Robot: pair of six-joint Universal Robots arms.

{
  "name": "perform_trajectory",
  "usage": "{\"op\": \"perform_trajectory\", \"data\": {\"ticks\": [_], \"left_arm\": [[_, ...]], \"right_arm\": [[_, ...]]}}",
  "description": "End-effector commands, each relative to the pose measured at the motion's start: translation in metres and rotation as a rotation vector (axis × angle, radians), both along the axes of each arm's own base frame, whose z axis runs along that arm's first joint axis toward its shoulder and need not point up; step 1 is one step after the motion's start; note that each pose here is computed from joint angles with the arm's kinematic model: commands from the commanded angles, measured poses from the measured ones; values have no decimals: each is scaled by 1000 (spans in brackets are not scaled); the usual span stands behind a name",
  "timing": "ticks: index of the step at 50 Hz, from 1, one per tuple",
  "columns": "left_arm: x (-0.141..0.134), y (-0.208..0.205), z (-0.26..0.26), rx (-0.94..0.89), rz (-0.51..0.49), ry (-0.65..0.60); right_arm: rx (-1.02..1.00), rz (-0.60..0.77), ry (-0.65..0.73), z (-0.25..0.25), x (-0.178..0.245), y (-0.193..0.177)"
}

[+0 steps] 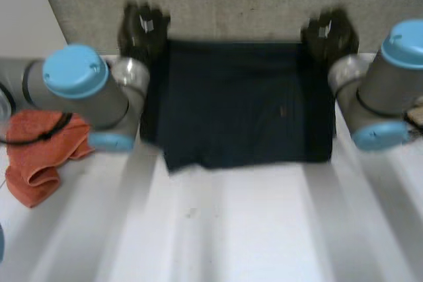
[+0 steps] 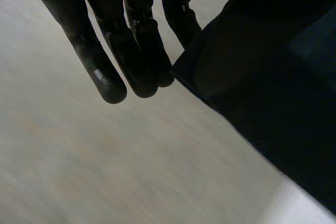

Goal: Fold the laundry.

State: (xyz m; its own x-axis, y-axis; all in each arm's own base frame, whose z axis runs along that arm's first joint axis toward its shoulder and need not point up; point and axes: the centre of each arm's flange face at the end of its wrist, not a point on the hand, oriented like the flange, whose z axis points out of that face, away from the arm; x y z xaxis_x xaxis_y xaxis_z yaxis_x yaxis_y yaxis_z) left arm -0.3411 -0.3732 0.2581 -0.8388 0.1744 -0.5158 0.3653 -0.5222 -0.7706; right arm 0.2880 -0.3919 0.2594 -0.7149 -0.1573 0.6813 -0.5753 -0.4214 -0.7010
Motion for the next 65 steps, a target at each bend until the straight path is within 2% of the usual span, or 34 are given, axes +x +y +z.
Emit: {"op": "perform_trajectory", "data": {"ticks": [1,3,6,8,14,24,29,34,40,44,49,55,60,64,65], "left_arm": [[0,2,118,-441,-53,329],[8,15,150,-493,-76,411],[18,20,162,-469,-55,434],[16,20,155,-423,-47,421],[13,18,92,-175,-18,306],[7,53,-18,161,-40,111],[21,85,-73,391,-25,-27],[41,118,-87,541,-11,-117],[65,176,-75,683,-29,-223],[80,215,-66,758,-50,-321],[101,267,-68,885,-95,-550],[112,309,-68,991,-169,-725],[112,322,-53,969,-212,-748],[92,299,-36,849,-222,-640],[80,283,-33,792,-217,-588]], "right_arm": [[-491,79,-302,111,12,-5],[-536,98,-342,126,9,-1],[-544,112,-380,137,6,0],[-518,114,-378,134,7,0],[-383,115,-333,103,12,-5],[41,135,-163,-20,16,0],[251,144,-79,-74,9,20],[463,125,48,-110,-6,53],[638,113,242,-89,-28,110],[756,119,312,-73,-41,146],[900,131,404,-67,-58,191],[989,181,599,-68,-82,242],[949,196,600,-58,-86,253],[905,148,566,-50,-89,236],[890,132,554,-47,-91,231]]}}
